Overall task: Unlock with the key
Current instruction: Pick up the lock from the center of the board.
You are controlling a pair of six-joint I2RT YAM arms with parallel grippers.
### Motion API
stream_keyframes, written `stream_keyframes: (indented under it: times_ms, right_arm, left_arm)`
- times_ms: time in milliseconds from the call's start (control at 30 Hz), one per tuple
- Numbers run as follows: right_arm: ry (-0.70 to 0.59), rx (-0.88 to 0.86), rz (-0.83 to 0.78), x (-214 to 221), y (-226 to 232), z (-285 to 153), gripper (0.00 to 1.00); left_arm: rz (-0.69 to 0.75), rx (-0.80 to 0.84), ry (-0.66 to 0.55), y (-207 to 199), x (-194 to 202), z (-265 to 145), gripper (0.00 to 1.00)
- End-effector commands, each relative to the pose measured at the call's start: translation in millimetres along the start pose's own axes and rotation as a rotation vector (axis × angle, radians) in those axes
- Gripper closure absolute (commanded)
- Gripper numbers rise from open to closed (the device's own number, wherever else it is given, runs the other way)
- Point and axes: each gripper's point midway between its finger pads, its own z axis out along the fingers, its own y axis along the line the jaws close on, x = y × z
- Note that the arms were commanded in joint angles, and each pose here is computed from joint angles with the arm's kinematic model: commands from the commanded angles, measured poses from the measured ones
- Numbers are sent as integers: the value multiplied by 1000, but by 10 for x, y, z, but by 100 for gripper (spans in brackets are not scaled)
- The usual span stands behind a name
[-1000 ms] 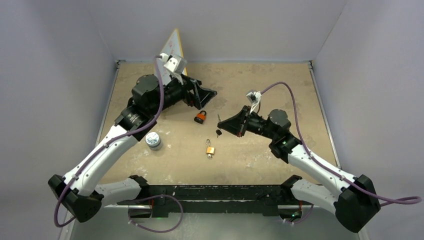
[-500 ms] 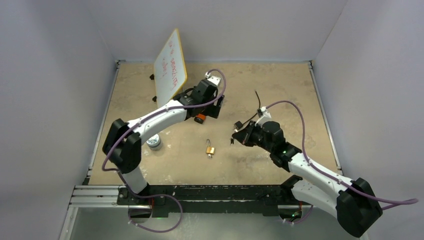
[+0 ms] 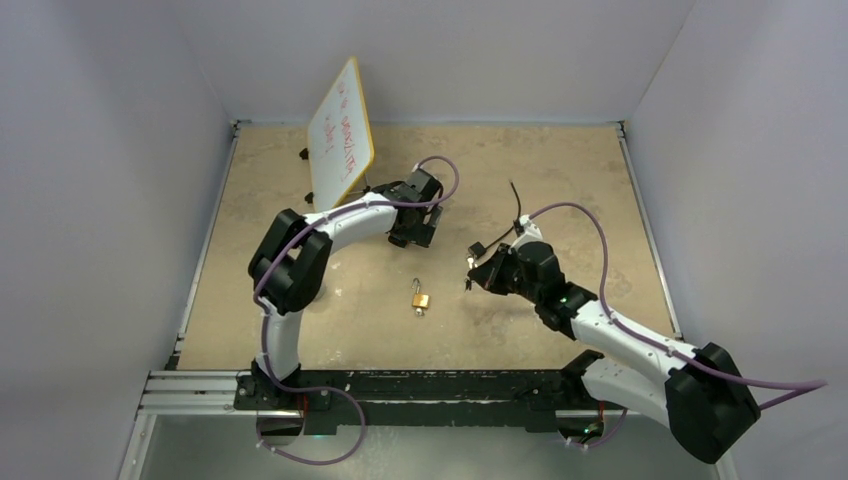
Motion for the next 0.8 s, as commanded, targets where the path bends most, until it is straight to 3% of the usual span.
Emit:
stream_keyframes:
  times_ms: [0,167,233,367,467,533,767]
  right_arm:
    - [-48,-9,-13,-192,115,7,100]
    - [-44,-6,-16,-193,115,16,100]
    - [-42,-1,-16,-194,110,22,100]
    - [-35,-1,-18,-186,112,35,100]
    - [-33,-11,-24,-195,140,43,100]
    - [-31,-33,-36,-208,191,51,100]
    - [-11,-212,-111,-246,580,131,100]
  left_arm:
    - [-7,16,-6,8,-117,36,16]
    - [-61,15,43,85,-24,175,19]
    - [-88,22,60,118,0,212,25]
    - [-119,86,94,39,43,219,53]
    - [-113,92,118,40,67,173,83]
    - [-103,80,130,66,51,98,96]
    - [-56,-169,110,342,-218,-537,100]
